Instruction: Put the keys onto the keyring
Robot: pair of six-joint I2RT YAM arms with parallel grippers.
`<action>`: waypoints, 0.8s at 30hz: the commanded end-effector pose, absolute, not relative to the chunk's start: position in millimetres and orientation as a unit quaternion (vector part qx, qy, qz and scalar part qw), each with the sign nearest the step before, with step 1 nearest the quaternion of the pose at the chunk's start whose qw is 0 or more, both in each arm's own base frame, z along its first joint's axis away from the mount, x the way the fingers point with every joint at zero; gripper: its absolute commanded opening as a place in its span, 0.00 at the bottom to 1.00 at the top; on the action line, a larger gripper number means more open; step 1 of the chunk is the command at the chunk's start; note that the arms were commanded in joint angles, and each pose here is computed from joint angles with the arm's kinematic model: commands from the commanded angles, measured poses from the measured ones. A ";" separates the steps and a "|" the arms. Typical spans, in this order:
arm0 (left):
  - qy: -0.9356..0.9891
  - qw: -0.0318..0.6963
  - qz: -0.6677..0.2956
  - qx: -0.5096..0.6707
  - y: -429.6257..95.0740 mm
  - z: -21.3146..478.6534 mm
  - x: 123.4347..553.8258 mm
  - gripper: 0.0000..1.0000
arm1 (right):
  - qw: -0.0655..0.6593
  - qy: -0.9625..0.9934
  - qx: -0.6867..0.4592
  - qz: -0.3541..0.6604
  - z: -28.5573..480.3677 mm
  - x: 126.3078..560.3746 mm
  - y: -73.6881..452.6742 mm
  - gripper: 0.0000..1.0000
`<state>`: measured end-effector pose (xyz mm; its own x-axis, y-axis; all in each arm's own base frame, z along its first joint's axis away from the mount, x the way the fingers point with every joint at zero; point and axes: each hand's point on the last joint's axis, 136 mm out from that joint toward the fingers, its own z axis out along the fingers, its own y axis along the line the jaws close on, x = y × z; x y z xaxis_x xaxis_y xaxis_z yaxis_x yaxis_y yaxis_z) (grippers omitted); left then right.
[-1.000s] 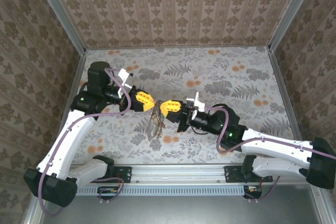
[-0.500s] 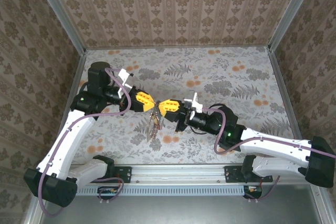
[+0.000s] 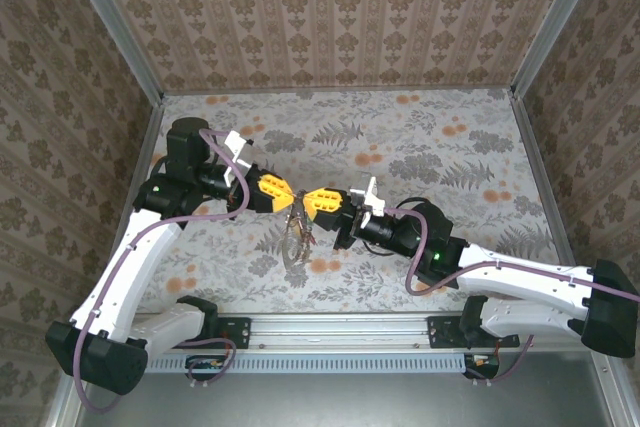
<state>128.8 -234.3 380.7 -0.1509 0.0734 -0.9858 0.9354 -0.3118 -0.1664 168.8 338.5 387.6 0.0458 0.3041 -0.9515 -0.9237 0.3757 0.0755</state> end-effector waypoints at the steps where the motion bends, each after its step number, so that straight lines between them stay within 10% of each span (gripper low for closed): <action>1: 0.421 0.387 -0.590 0.570 -227.8 403.2 115.3 0.00 | 0.669 0.487 -0.301 0.475 409.7 164.9 336.7 0.00; 24: 0.425 0.389 -0.588 0.568 -228.3 403.0 118.4 0.00 | 0.659 0.478 -0.300 0.497 412.6 160.4 340.3 0.00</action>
